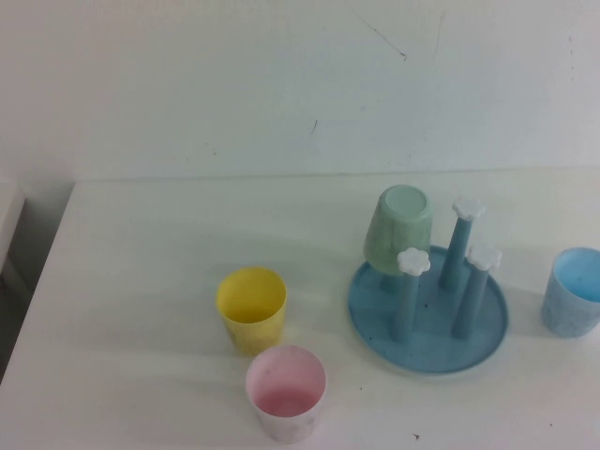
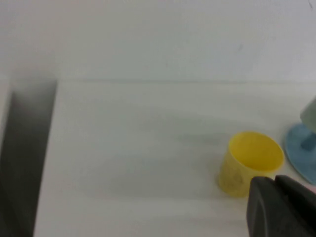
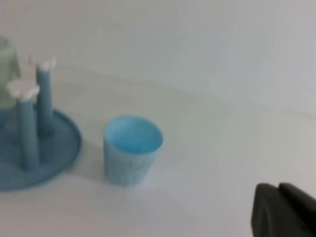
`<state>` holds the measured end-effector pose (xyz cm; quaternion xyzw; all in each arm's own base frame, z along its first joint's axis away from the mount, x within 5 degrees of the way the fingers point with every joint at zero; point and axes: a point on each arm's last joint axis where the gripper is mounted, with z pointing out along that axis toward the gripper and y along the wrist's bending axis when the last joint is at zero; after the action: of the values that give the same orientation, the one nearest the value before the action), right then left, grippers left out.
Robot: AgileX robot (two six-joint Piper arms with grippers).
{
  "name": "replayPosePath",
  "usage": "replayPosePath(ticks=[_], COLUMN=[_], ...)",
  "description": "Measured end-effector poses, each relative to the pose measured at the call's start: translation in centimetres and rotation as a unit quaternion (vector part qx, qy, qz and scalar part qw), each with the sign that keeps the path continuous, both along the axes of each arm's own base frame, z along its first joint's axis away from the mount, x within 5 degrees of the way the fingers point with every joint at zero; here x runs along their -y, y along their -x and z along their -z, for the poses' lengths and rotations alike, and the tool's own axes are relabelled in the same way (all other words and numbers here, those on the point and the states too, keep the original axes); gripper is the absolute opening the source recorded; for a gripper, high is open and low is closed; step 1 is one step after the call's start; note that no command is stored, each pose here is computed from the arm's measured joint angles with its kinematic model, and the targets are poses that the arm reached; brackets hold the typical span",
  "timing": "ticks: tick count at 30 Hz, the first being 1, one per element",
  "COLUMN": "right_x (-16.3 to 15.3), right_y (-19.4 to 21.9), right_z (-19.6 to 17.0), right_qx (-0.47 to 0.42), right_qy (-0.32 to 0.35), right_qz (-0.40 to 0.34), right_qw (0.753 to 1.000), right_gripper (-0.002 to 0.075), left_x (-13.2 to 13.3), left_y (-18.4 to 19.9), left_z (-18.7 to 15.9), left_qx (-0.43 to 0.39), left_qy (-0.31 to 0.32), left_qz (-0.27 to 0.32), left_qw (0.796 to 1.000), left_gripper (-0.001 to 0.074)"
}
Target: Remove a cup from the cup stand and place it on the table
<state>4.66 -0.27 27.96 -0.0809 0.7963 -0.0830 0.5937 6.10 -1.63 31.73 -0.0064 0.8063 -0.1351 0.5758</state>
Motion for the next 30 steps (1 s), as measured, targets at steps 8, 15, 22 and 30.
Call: replayPosePath(ticks=[8,15,22,30], right_x=[-0.8,-0.9,-0.9,-0.9], right_y=[-2.2,-2.4,-2.4,-2.5], right_z=[1.9,3.0,3.2,3.1], right_qx=[-0.143,-0.164,-0.162,-0.154], right_qy=[0.014,0.026,0.029,0.029], right_qz=[-0.058,-0.071,-0.073,-0.072], right_qw=[0.988,0.983,0.984,0.985], right_gripper=[-0.0003,-0.0003,-0.0003,-0.0003], left_x=[3.1,6.2,13.0,20.8], left_y=[-4.8,-11.5,-16.7,-21.4], left_z=[-1.8,-3.7,-5.8,-6.1], left_qx=[-0.157,-0.193,-0.196,-0.212], left_qy=[0.002,0.049,-0.029,-0.161], left_qz=[0.144,0.233,0.326,0.336], left_qw=[0.977,0.952,0.924,0.903], left_gripper=[-0.0003,-0.0003,-0.0003,-0.0003])
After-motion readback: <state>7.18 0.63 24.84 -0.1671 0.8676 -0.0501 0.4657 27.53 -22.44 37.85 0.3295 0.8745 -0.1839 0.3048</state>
